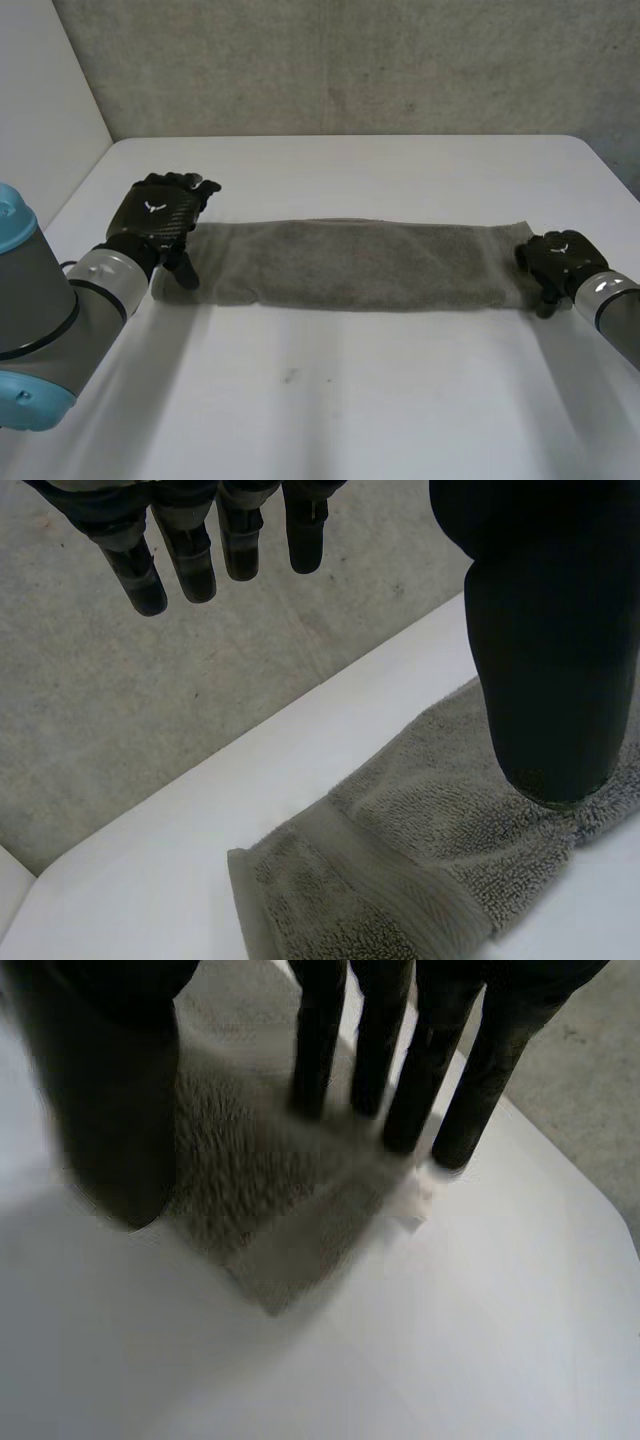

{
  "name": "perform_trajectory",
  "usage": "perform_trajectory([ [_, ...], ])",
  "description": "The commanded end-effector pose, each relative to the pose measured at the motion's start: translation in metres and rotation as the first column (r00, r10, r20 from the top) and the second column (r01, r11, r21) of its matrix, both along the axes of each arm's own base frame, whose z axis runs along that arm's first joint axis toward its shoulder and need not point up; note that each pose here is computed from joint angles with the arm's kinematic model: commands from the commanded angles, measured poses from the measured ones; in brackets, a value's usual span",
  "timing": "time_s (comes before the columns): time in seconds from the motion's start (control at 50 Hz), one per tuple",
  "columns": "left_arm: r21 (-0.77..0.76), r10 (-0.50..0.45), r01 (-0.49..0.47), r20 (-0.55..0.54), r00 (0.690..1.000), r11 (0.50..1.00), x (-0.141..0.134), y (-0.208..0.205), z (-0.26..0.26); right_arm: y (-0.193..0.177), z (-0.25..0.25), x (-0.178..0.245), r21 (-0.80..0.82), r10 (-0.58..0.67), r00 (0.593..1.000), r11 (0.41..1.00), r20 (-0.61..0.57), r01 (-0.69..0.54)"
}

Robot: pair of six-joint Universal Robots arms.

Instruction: Fold the towel.

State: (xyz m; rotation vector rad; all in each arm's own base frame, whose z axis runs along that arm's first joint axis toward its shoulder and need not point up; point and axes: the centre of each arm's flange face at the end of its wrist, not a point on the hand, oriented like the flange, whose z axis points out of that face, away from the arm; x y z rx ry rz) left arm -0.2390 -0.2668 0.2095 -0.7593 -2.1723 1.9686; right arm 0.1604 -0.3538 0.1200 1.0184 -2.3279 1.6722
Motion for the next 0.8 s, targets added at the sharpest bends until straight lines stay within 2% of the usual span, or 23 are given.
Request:
perform_trajectory([
  [0.02, 0.016, 0.011, -0.01, -0.034, 0.999, 1.0, 0.001, -0.002, 0.0, -0.017, -0.009, -0.017, -0.003, -0.035, 0.999, 0.999, -0.039, 0.035],
  [0.18, 0.029, 0.01, -0.009, -0.031, 0.999, 1.0, 0.002, 0.001, -0.003, -0.045, 0.015, -0.075, -0.095, -0.202, 0.975, 0.976, -0.09, 0.193],
  [0.22, 0.029, 0.01, -0.009, -0.031, 0.999, 1.0, 0.002, 0.001, -0.003, -0.058, 0.027, -0.107, -0.151, -0.262, 0.952, 0.959, -0.159, 0.239],
  [0.24, 0.029, 0.01, -0.009, -0.031, 0.999, 1.0, 0.002, 0.001, -0.003, -0.058, 0.027, -0.107, -0.151, -0.262, 0.952, 0.959, -0.16, 0.239],
  [0.28, 0.026, 0.011, -0.011, -0.032, 0.999, 1.0, 0.002, 0.001, -0.002, -0.067, 0.039, -0.135, -0.194, -0.305, 0.92, 0.946, -0.248, 0.261],
  [0.34, 0.025, 0.014, -0.014, -0.031, 0.999, 1.0, 0.003, 0.001, -0.002, -0.07, 0.049, -0.135, -0.201, -0.304, 0.908, 0.946, -0.287, 0.254],
  [0.4, 0.027, 0.016, -0.015, -0.032, 0.999, 1.0, 0.004, 0.001, -0.003, -0.072, 0.058, -0.127, -0.216, -0.301, 0.914, 0.945, -0.273, 0.247],
  [0.44, 0.027, 0.016, -0.015, -0.03, 0.999, 1.0, 0.004, 0.0, -0.003, -0.073, 0.085, -0.076, -0.28, -0.229, 0.954, 0.945, -0.193, 0.17],
  [0.46, 0.027, 0.016, -0.015, -0.03, 0.999, 1.0, 0.004, 0.0, -0.003, -0.073, 0.086, -0.075, -0.28, -0.228, 0.954, 0.945, -0.193, 0.17],
  [0.5, 0.027, 0.016, -0.015, -0.032, 0.999, 1.0, 0.004, 0.0, -0.003, -0.065, 0.107, -0.012, -0.335, -0.106, 0.988, 0.94, -0.112, 0.063],
  [0.52, 0.027, 0.016, -0.015, -0.032, 0.999, 1.0, 0.004, 0.0, -0.003, -0.065, 0.108, -0.011, -0.335, -0.105, 0.988, 0.94, -0.111, 0.062],
  [0.54, 0.027, 0.016, -0.015, -0.032, 0.999, 1.0, 0.004, 0.0, -0.003, -0.056, 0.113, 0.02, -0.35, -0.038, 0.996, 0.937, -0.085, 0.006],
  [0.56, 0.027, 0.016, -0.015, -0.032, 0.999, 1.0, 0.004, 0.0, -0.003, -0.056, 0.113, 0.021, -0.35, -0.038, 0.996, 0.937, -0.084, 0.006],
  [0.6, 0.027, 0.018, -0.017, -0.032, 0.999, 0.999, 0.004, 0.0, -0.003, -0.026, 0.114, 0.093, -0.369, 0.121, 0.99, 0.919, -0.071, -0.139],
  [0.62, 0.027, 0.018, -0.017, -0.032, 0.999, 0.999, 0.004, 0.0, -0.003, -0.026, 0.114, 0.093, -0.369, 0.122, 0.99, 0.919, -0.071, -0.14],
  [0.66, 0.032, 0.019, -0.018, -0.03, 0.999, 0.999, 0.005, 0.001, -0.004, 0.018, 0.1, 0.162, -0.353, 0.286, 0.955, 0.888, -0.08, -0.295],
  [0.68, 0.032, 0.019, -0.018, -0.03, 0.999, 0.999, 0.005, 0.001, -0.004, 0.018, 0.1, 0.163, -0.353, 0.286, 0.955, 0.888, -0.08, -0.296],
  [0.7, 0.032, 0.019, -0.018, -0.03, 0.999, 0.999, 0.005, 0.001, -0.005, 0.043, 0.088, 0.191, -0.331, 0.364, 0.927, 0.868, -0.086, -0.371],
  [0.72, 0.032, 0.019, -0.018, -0.03, 0.999, 0.999, 0.005, 0.001, -0.005, 0.043, 0.088, 0.191, -0.331, 0.365, 0.927, 0.867, -0.086, -0.372],
  [0.76, 0.023, 0.019, -0.018, -0.033, 0.999, 1.0, 0.005, 0.001, -0.006, 0.088, 0.058, 0.231, -0.274, 0.488, 0.868, 0.825, -0.098, -0.494],
  [0.78, 0.023, 0.019, -0.018, -0.033, 0.999, 1.0, 0.005, 0.001, -0.006, 0.088, 0.058, 0.231, -0.273, 0.488, 0.867, 0.825, -0.098, -0.495],
  [0.8, 0.024, 0.019, -0.018, -0.033, 0.999, 1.0, 0.005, 0.002, -0.007, 0.106, 0.041, 0.244, -0.237, 0.53, 0.841, 0.808, -0.106, -0.539],
])
